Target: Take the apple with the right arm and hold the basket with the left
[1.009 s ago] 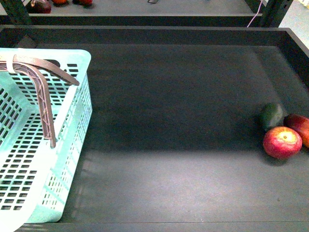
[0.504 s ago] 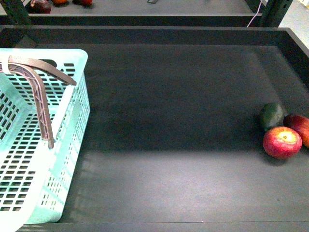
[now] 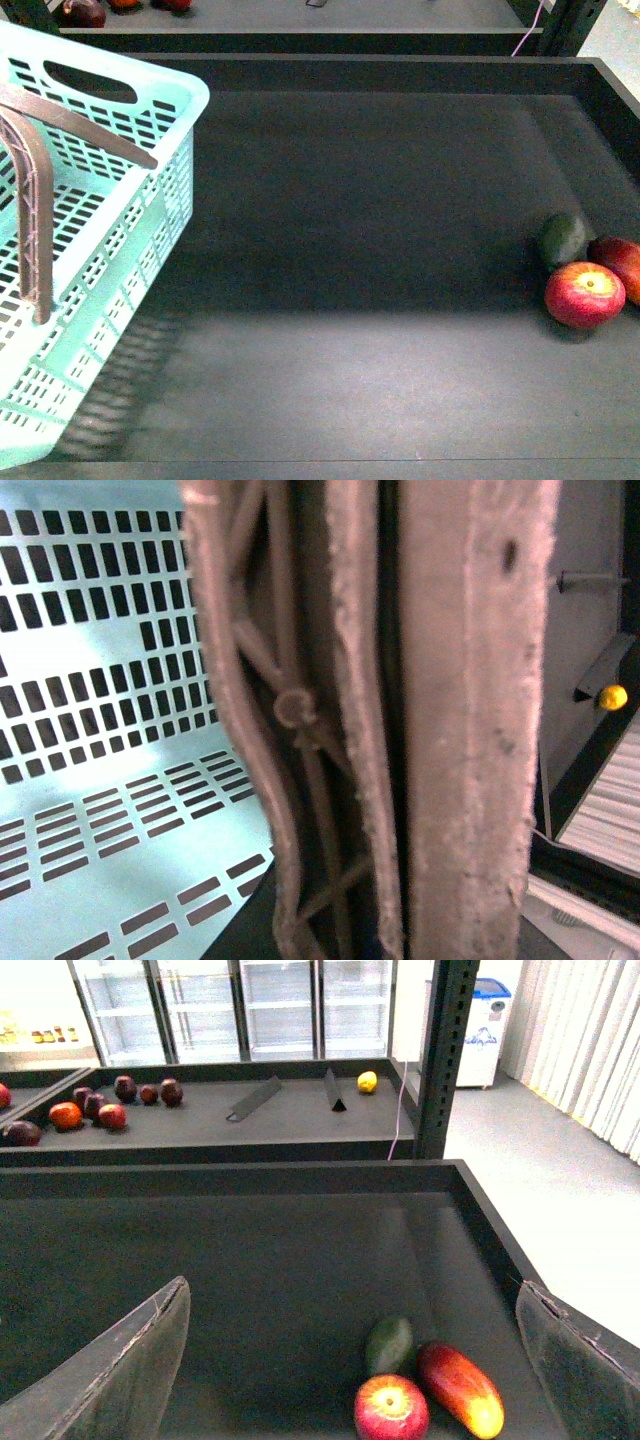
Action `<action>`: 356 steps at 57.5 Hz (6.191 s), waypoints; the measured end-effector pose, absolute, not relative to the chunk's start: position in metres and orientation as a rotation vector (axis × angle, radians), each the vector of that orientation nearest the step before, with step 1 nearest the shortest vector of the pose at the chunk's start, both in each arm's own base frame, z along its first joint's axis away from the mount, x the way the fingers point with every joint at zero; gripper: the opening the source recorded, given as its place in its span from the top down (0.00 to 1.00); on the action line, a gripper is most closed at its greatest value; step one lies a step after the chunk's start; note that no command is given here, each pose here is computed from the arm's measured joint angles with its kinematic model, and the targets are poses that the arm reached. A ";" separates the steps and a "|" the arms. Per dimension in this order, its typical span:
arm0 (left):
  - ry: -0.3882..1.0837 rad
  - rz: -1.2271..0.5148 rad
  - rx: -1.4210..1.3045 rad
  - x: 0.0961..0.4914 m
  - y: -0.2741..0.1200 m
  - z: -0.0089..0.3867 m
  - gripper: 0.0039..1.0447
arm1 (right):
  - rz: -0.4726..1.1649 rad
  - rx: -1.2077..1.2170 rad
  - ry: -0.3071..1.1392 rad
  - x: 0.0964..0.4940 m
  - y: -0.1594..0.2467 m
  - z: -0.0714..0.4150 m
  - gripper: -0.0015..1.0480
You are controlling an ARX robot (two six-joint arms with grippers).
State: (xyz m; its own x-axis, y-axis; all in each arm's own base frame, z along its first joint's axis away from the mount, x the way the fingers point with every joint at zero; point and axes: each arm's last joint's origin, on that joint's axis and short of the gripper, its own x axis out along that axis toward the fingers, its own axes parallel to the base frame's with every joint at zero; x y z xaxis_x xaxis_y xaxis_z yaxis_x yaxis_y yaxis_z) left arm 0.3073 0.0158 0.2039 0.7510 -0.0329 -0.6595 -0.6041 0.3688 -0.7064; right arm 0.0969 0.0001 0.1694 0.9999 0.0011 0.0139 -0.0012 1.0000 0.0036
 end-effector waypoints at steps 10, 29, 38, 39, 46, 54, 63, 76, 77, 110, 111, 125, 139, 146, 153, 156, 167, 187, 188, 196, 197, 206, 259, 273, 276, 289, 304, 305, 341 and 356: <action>0.694 0.290 -1.021 0.291 -0.011 0.231 0.84 | 0.001 0.004 -0.014 0.097 0.000 0.169 0.08; 0.805 0.013 -0.855 0.278 -0.086 0.265 0.84 | 0.001 0.004 -0.014 0.097 0.000 0.169 0.08; 0.827 -0.120 -0.803 0.274 -0.121 0.279 0.84 | 0.001 0.004 -0.014 0.097 0.000 0.169 0.08; 0.828 -0.129 -0.799 0.274 -0.124 0.280 0.84 | 0.001 0.004 -0.014 0.097 0.000 0.169 0.08; 0.838 -0.203 -0.765 0.273 -0.146 0.287 0.84 | 0.001 0.004 -0.014 0.097 0.000 0.169 0.08; 0.850 -0.260 -0.728 0.269 -0.166 0.295 0.84 | 0.001 0.004 -0.014 0.097 0.000 0.169 0.08; 0.859 -0.359 -0.673 0.256 -0.190 0.305 0.85 | 0.001 0.004 -0.014 0.097 0.000 0.169 0.08; 0.879 -0.456 -0.642 0.246 -0.204 0.310 0.85 | 0.001 0.004 -0.014 0.097 0.000 0.169 0.08; 0.879 -0.456 -0.642 0.246 -0.204 0.310 0.85 | 0.001 0.004 -0.014 0.097 0.000 0.169 0.08; 0.872 -0.451 -0.636 0.246 -0.204 0.310 0.85 | -0.237 0.149 0.480 0.101 -0.004 0.164 0.08; 0.872 -0.452 -0.634 0.246 -0.204 0.310 0.85 | -0.251 0.163 0.515 0.102 -0.005 0.161 0.08; 0.872 -0.444 -0.631 0.247 -0.205 0.309 0.85 | -0.284 0.226 0.534 0.123 -0.023 0.157 0.08; 0.874 -0.447 -0.630 0.247 -0.205 0.309 0.85 | -0.279 0.100 0.586 0.167 -0.057 0.125 0.08; 0.875 -0.448 -0.631 0.247 -0.205 0.309 0.85 | -0.251 -0.032 0.673 0.208 -0.068 0.083 0.08; 0.874 -0.447 -0.630 0.247 -0.205 0.309 0.85 | -0.162 -0.071 0.816 0.234 -0.060 0.040 0.08; 0.875 -0.447 -0.630 0.247 -0.205 0.309 0.85 | -0.134 -0.077 0.860 0.240 -0.055 0.028 0.08; 0.874 -0.447 -0.630 0.247 -0.205 0.309 0.85 | -0.057 -0.109 0.947 0.261 -0.041 0.002 0.08; 0.874 -0.447 -0.630 0.247 -0.205 0.309 0.85 | -0.078 -0.148 0.979 0.297 -0.040 -0.021 0.08; 0.874 -0.447 -0.630 0.247 -0.205 0.309 0.85 | -0.079 -0.147 0.979 0.298 -0.040 -0.022 0.08; 0.874 -0.447 -0.630 0.247 -0.205 0.309 0.85 | -0.087 -0.132 0.973 0.313 -0.042 -0.026 0.08; 0.874 -0.447 -0.630 0.247 -0.205 0.309 0.85 | -0.087 -0.131 0.972 0.315 -0.042 -0.026 0.08; 0.875 -0.448 -0.630 0.247 -0.205 0.309 0.85 | -0.088 -0.120 0.962 0.331 -0.044 -0.028 0.08; 0.874 -0.447 -0.630 0.247 -0.205 0.309 0.85 | -0.086 -0.057 0.969 0.345 -0.049 -0.047 0.29; 0.875 -0.448 -0.630 0.247 -0.205 0.309 0.85 | -0.087 -0.035 0.906 0.322 -0.062 -0.012 0.29; 0.874 -0.447 -0.630 0.247 -0.205 0.309 0.85 | -0.085 -0.038 0.879 0.317 -0.065 0.001 0.29; 0.875 -0.448 -0.630 0.247 -0.205 0.309 0.85 | -0.063 -0.025 0.758 0.291 -0.075 0.065 0.29; 0.875 -0.448 -0.630 0.247 -0.205 0.309 0.85 | -0.051 -0.055 0.495 0.252 -0.068 0.179 0.29; 0.875 -0.447 -0.630 0.247 -0.205 0.309 0.85 | -0.049 -0.058 0.467 0.249 -0.066 0.189 0.29; 0.875 -0.447 -0.631 0.247 -0.205 0.309 0.85 | 0.308 -0.019 0.192 0.214 0.067 0.272 0.29; 0.875 -0.447 -0.631 0.247 -0.205 0.309 0.85 | 0.380 -0.045 0.303 0.216 0.098 0.233 0.28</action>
